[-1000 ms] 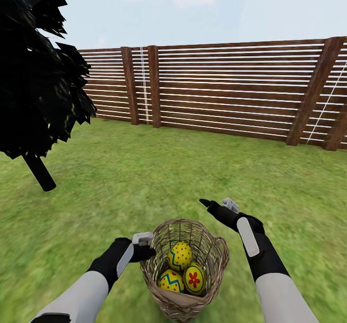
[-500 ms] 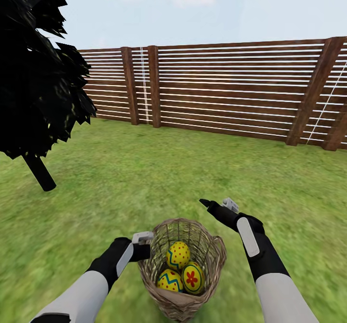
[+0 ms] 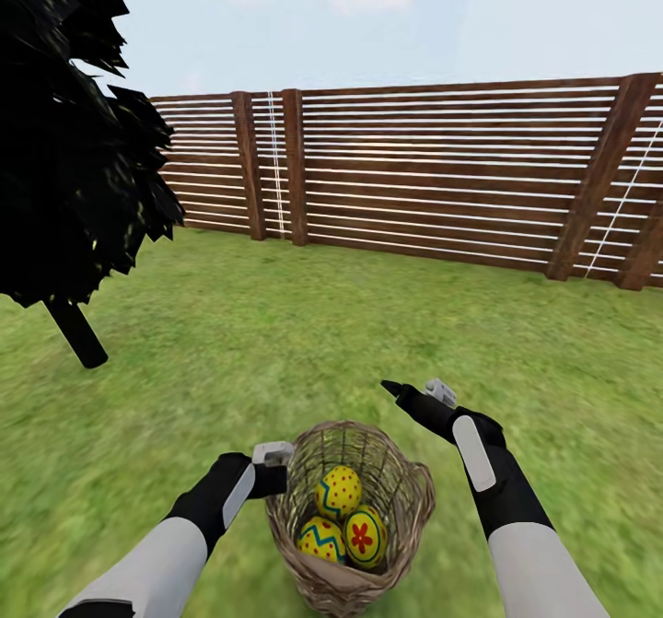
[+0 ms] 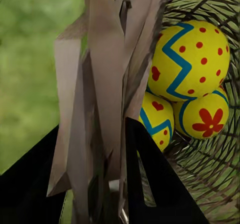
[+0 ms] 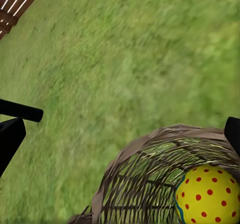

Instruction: Take the three Easter eggs out of the wicker basket on the lawn in the garden, then place them on the lawn next to a single tree (choose any tree) so that all three eggs are next to the same tree and none are left in the basket.

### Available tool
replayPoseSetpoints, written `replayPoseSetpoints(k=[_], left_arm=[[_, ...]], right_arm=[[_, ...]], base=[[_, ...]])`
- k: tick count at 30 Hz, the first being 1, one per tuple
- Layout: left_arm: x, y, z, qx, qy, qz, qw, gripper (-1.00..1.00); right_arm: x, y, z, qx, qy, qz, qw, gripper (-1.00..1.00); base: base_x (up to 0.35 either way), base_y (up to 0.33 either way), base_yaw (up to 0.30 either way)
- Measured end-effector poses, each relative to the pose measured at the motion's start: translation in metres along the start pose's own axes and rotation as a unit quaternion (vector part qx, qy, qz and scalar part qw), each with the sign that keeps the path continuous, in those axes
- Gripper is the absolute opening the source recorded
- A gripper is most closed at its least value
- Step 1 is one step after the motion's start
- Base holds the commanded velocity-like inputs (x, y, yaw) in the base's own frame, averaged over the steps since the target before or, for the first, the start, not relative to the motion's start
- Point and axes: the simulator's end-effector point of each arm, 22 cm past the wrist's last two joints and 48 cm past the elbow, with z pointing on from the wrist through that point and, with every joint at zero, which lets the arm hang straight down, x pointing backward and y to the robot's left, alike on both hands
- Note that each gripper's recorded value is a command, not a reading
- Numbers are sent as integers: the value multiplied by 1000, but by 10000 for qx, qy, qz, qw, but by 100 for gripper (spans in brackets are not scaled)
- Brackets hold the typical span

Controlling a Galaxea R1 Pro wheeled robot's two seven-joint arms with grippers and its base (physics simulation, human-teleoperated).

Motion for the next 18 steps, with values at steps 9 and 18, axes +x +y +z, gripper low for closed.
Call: replayPoseSetpoints(k=[9,18], left_arm=[[-12,-4,-16,-8,1,10,10000,-100],[-23,-7,-31,-15,3,10,10000,-100]], right_arm=[[-13,14,-5,1,1,0,10000,100],[-31,23,-13,69,-31,-94,9999,100]], base=[[0,0,0],[0,0,0]])
